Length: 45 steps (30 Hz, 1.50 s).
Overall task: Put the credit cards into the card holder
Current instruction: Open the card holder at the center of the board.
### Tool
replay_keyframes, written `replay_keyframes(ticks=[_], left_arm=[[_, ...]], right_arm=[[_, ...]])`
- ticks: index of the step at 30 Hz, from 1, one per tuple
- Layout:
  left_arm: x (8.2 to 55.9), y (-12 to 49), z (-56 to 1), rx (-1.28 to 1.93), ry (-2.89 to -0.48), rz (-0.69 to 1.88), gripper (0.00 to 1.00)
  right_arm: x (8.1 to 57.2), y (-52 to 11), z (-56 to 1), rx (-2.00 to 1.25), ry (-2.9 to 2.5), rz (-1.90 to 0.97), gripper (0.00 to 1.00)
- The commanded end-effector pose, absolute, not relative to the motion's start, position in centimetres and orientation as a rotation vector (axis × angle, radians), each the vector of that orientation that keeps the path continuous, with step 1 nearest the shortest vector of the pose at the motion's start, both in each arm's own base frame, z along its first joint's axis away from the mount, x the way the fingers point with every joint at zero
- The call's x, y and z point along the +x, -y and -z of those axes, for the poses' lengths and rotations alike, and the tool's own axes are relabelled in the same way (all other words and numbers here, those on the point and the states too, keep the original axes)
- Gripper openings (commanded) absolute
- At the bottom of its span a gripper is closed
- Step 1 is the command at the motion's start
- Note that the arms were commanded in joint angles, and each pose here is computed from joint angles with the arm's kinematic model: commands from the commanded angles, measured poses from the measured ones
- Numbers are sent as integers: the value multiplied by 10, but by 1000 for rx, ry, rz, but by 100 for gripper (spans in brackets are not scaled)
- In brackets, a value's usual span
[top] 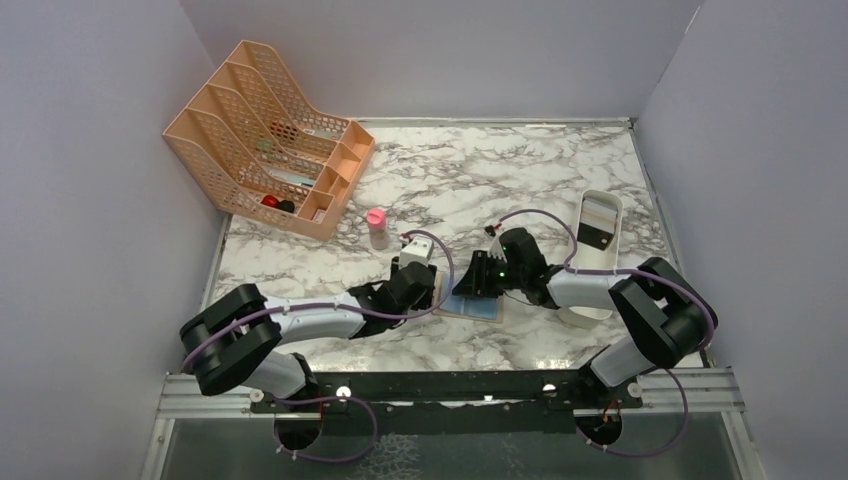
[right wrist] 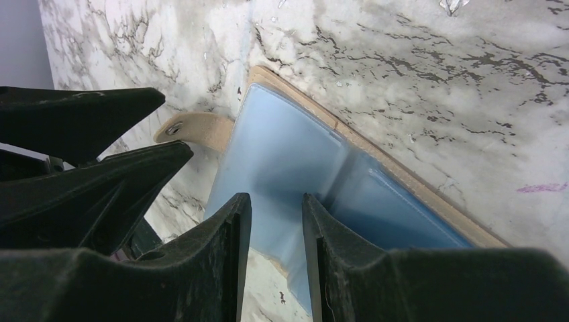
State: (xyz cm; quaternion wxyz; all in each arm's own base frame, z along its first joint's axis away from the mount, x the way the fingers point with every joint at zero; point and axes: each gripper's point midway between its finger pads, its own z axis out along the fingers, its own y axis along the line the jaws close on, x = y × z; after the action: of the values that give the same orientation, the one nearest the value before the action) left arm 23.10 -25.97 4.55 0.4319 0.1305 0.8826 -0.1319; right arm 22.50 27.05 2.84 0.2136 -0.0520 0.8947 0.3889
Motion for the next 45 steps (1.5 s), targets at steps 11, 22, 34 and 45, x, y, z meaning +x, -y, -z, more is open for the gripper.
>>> replay_keyframes(ticks=[11, 22, 34, 45], left_arm=[[215, 291, -84, 298, -2078, 680, 53], [216, 287, -48, 331, -2219, 538, 55], [211, 278, -15, 347, -2316, 444, 33], [196, 293, -23, 396, -2345, 580, 45]], right_arm=[[222, -264, 0, -128, -2633, -915, 36], [227, -258, 1, -177, -2632, -778, 30], [263, -239, -65, -199, -2506, -559, 46], [309, -196, -137, -142, -2344, -346, 50]])
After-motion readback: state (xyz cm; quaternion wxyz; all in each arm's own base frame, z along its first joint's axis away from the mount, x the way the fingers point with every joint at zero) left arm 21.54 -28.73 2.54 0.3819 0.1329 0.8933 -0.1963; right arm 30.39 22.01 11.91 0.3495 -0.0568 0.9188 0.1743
